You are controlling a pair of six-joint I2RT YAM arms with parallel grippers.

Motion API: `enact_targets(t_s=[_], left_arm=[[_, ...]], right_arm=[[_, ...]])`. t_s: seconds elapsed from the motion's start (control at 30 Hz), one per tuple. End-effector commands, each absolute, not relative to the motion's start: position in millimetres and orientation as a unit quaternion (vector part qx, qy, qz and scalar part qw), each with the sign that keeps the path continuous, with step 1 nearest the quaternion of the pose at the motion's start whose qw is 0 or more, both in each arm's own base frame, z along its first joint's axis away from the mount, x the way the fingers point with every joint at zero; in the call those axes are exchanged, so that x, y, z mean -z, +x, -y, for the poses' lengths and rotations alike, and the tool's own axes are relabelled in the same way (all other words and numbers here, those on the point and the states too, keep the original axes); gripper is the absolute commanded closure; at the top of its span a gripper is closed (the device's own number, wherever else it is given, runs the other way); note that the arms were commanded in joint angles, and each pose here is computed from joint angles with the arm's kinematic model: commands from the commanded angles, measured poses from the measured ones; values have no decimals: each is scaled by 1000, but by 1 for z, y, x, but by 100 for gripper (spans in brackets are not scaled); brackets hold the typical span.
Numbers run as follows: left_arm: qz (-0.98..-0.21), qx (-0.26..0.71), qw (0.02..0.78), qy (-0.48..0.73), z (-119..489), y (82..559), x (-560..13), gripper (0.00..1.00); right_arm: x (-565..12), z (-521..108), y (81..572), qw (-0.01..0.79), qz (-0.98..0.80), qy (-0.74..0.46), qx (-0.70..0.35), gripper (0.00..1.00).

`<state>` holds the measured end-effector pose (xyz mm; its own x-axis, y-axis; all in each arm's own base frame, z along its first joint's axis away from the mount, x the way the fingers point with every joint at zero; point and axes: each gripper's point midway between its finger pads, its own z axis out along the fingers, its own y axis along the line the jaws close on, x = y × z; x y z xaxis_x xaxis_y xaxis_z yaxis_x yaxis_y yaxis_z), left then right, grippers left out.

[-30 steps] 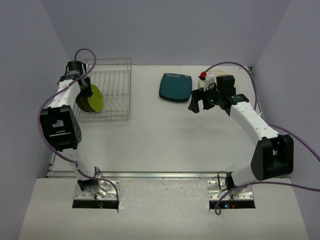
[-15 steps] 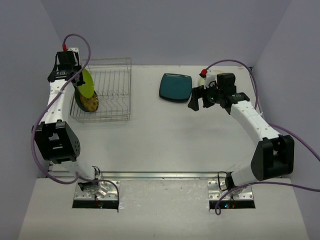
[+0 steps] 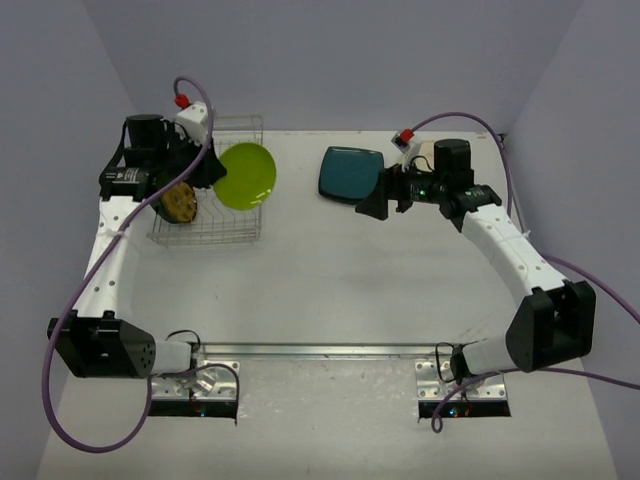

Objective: Unload the plates from the dish rack

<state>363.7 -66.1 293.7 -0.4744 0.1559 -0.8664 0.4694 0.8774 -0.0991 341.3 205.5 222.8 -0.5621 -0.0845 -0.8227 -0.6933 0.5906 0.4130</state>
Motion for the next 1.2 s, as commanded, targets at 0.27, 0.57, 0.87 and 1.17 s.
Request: enact_targets(t_s=[0.27,0.57,0.87,1.17], left_arm=[[-778,380,369,337,179,281,-271,100],[-782,390,341,346,185,274,-255,100],[-806,365,336,324,184,287,-245,49],[-844,290,398,210,135,336,-254,2]], right_arm=[[-237,-290,296,363,-736,-345,-456,18],[-221,-310,299,341,-746,-349,-454,57],[-208,-301,308,334,-780,-301,-434,100],[-133,-161,316,296,-864,-132,-386,100]])
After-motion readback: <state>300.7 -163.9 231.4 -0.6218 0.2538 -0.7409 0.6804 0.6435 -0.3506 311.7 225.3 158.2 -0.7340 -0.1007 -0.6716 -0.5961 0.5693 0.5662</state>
